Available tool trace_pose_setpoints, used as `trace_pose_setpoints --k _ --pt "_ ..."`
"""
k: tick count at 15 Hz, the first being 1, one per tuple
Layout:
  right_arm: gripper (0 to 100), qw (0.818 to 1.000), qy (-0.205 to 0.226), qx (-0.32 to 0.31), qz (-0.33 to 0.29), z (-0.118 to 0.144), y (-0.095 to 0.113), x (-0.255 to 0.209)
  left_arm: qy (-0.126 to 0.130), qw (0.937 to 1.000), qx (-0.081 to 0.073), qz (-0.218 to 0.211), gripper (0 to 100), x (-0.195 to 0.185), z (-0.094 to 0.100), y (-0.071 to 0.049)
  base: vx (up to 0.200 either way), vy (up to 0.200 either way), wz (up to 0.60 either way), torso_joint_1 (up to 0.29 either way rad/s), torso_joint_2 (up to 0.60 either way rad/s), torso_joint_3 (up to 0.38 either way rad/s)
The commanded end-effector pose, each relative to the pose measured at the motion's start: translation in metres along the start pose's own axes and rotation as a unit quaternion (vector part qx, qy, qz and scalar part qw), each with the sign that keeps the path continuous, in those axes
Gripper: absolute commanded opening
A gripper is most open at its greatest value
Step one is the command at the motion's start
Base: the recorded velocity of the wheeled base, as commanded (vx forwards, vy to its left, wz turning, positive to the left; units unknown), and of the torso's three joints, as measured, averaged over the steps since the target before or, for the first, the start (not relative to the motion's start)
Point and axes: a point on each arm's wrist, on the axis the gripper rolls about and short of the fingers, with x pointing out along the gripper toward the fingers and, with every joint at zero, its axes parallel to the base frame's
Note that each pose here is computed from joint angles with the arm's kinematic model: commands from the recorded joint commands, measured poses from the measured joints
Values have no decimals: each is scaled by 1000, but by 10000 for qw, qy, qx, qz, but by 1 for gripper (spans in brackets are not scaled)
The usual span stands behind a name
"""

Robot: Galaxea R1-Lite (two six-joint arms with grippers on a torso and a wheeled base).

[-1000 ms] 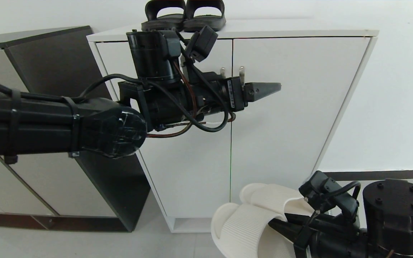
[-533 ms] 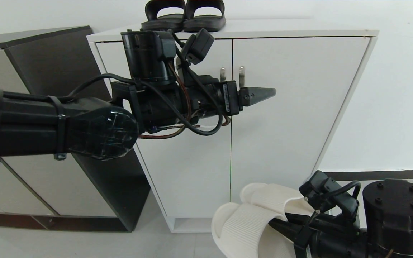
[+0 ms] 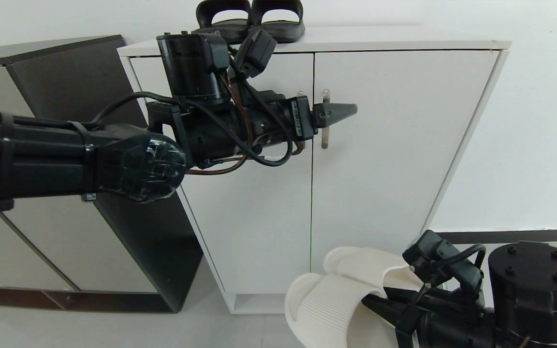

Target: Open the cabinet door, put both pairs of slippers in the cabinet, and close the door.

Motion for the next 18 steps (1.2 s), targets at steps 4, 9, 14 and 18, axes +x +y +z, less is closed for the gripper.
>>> trace_pose_setpoints --k 4,9,14,18 --pt "0 10000 -18 8 8 1 0 0 157 9998 -81 -74 100 29 -8 3 0 0 0 0 0 0" --pt "0 10000 2 -25 93 0 4 -1 190 9996 -88 -185 0 35 -11 -5 0 0 0 0 0 0" --pt "0 9995 91 -97 297 -7 11 -8 253 9994 -80 -241 0 4 -8 -24 0 0 0 0 0 0" --pt "0 9950 135 -277 952 -14 13 -23 202 9987 -53 -474 0 -20 -13 -47 0 0 0 0 0 0"
